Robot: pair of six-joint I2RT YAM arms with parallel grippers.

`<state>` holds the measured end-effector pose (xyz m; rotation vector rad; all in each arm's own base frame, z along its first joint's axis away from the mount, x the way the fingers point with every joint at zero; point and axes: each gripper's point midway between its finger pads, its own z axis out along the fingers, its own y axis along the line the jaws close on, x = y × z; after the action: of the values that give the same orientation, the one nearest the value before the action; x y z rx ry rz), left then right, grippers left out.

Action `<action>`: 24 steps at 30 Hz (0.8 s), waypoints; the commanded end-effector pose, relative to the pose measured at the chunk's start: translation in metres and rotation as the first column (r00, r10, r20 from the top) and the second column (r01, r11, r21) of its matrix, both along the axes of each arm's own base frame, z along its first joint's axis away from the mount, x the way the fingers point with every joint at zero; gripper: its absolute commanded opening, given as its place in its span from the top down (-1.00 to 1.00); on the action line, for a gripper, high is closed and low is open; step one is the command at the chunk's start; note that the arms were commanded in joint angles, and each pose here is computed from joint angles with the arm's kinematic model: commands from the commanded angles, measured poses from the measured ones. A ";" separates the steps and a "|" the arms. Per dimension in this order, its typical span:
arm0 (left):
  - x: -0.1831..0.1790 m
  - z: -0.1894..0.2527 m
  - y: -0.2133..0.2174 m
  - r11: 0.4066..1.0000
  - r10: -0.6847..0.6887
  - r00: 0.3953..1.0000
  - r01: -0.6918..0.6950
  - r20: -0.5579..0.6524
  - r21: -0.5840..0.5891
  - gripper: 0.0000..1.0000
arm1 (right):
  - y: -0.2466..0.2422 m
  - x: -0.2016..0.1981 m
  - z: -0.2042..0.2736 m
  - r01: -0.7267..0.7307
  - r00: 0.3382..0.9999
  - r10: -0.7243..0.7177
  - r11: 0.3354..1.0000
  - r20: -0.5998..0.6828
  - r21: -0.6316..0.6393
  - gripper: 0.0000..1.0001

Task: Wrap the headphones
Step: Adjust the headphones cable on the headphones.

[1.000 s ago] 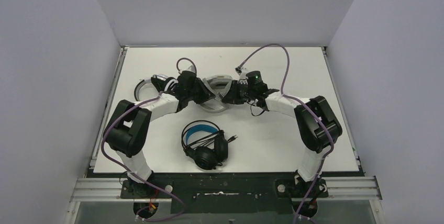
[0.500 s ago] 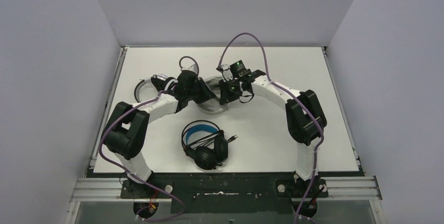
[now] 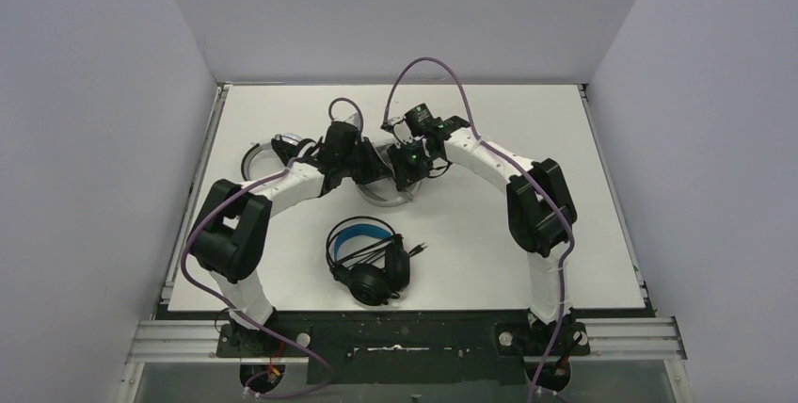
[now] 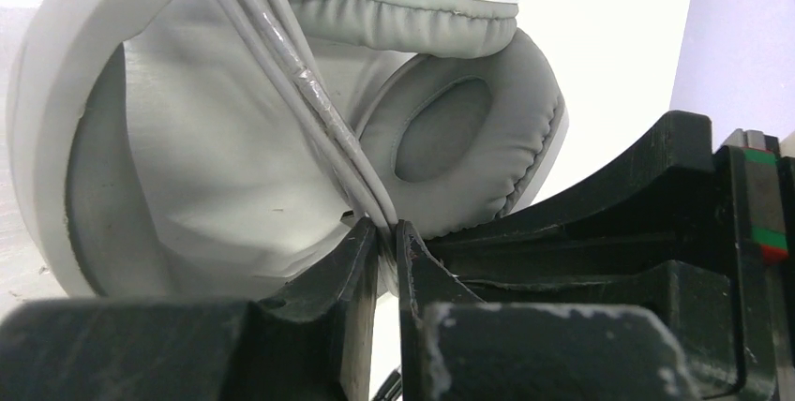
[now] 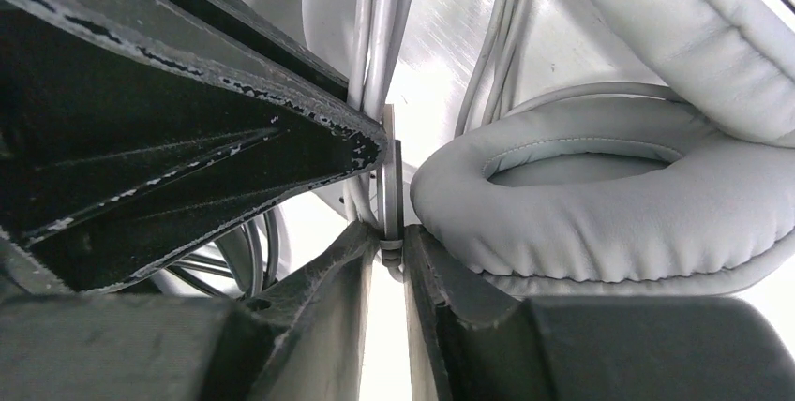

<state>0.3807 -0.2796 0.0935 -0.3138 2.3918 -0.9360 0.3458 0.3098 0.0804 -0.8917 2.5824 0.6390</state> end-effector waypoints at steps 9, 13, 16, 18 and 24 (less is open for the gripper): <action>0.007 0.024 -0.011 0.999 -0.053 0.997 0.053 0.051 -0.009 0.64 | -0.006 0.009 0.028 0.092 0.995 -0.092 0.996 0.045 0.015 0.38; 0.003 0.027 -0.007 0.999 -0.053 0.997 0.053 0.059 0.002 0.49 | -0.010 0.013 0.036 0.126 0.990 -0.127 0.992 0.059 0.026 0.32; 0.001 0.030 -0.002 0.998 -0.053 0.996 0.052 0.073 0.020 0.37 | -0.010 0.014 0.038 0.142 0.988 -0.144 0.989 0.063 0.028 0.28; 0.000 0.032 0.000 0.998 -0.052 0.995 0.050 0.084 0.027 0.31 | -0.012 0.015 0.039 0.153 0.986 -0.154 0.988 0.065 0.025 0.26; 0.000 0.029 -0.001 0.997 -0.068 0.995 0.066 0.078 0.026 0.22 | -0.014 0.018 0.049 0.179 0.979 -0.180 0.984 0.090 0.024 0.16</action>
<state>0.3734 -0.2758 0.0917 -0.2515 2.4374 -0.8941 0.3487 0.3005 0.0822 -0.7271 2.6549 0.5870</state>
